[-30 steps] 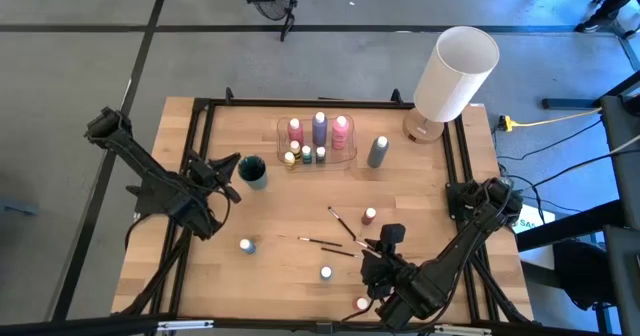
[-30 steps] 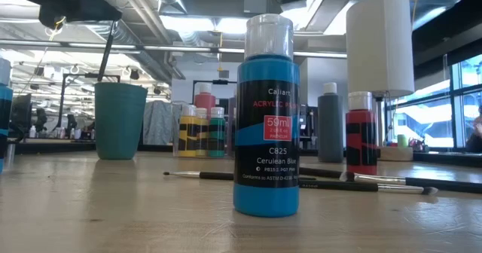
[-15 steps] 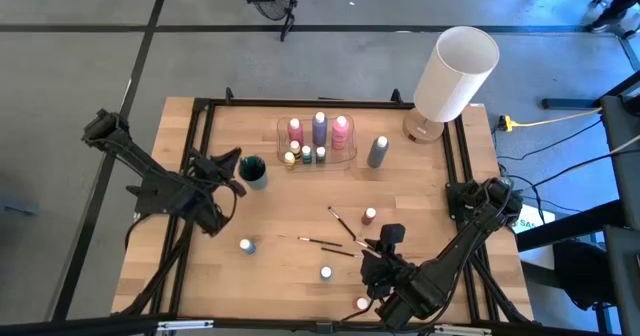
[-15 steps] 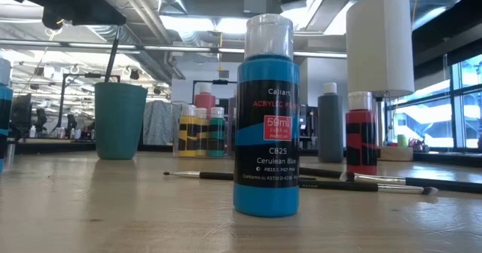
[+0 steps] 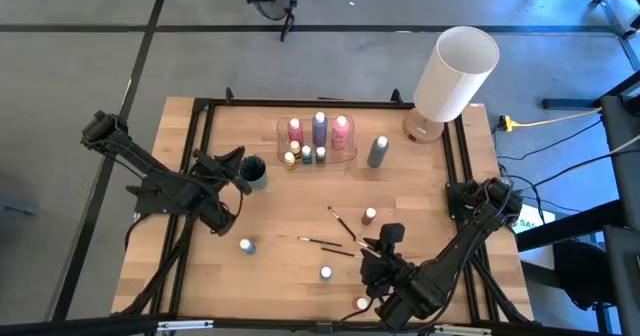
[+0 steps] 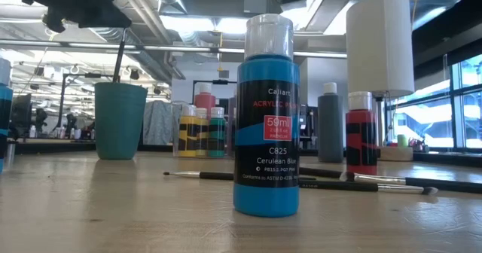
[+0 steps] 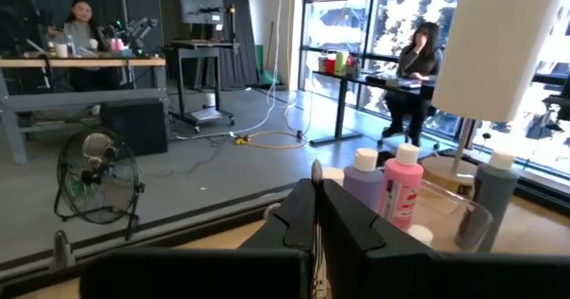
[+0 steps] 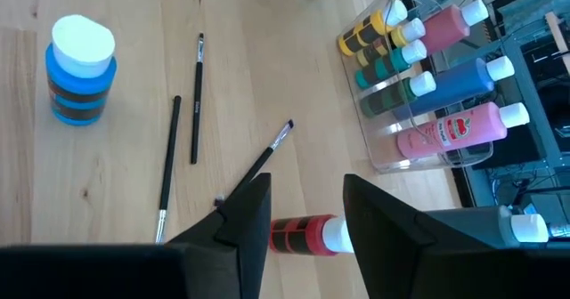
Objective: Pick & Place Paint Supplies
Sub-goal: Put the black paint brush into the green cup
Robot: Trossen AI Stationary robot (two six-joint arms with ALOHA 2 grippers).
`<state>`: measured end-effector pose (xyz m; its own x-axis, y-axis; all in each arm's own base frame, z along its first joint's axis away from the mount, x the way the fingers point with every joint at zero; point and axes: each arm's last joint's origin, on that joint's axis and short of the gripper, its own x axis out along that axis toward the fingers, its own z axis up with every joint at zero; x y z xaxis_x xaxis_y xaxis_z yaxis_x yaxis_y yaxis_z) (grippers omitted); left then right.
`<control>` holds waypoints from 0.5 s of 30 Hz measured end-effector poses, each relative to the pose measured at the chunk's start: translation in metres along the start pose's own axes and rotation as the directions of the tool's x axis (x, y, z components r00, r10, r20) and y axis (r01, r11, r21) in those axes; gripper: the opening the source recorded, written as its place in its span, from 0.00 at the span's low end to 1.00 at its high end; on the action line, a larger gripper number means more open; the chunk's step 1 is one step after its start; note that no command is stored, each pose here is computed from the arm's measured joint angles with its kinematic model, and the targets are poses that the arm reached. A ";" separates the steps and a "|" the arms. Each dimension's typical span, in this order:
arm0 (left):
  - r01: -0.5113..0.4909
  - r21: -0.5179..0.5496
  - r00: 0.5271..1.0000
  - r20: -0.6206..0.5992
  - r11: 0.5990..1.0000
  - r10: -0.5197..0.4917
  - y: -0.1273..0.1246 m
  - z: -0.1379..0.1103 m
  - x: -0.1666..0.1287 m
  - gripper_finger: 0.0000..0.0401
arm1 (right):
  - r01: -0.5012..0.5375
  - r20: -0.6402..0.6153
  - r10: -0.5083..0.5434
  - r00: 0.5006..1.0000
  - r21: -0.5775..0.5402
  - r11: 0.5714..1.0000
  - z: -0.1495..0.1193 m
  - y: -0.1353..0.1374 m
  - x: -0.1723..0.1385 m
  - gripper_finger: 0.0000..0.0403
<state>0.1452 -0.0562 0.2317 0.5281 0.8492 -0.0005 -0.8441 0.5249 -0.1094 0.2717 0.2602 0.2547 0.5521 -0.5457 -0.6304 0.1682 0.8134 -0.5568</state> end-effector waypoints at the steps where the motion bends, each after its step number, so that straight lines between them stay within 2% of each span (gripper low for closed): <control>1: 0.000 0.000 1.000 -0.001 1.000 0.000 0.000 0.000 0.000 0.01 | 0.002 0.001 -0.001 1.000 -0.004 1.000 0.000 0.000 0.000 0.36; 15: 0.000 -0.029 1.000 0.000 1.000 0.000 -0.009 0.002 0.000 0.01 | 0.001 0.000 -0.001 1.000 -0.004 1.000 0.003 -0.001 0.004 0.36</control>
<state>0.1526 -0.0608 0.2346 0.5279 0.8493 -0.0004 -0.8412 0.5227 -0.1382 0.2762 0.2574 0.2546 0.5520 -0.5463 -0.6299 0.1650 0.8121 -0.5597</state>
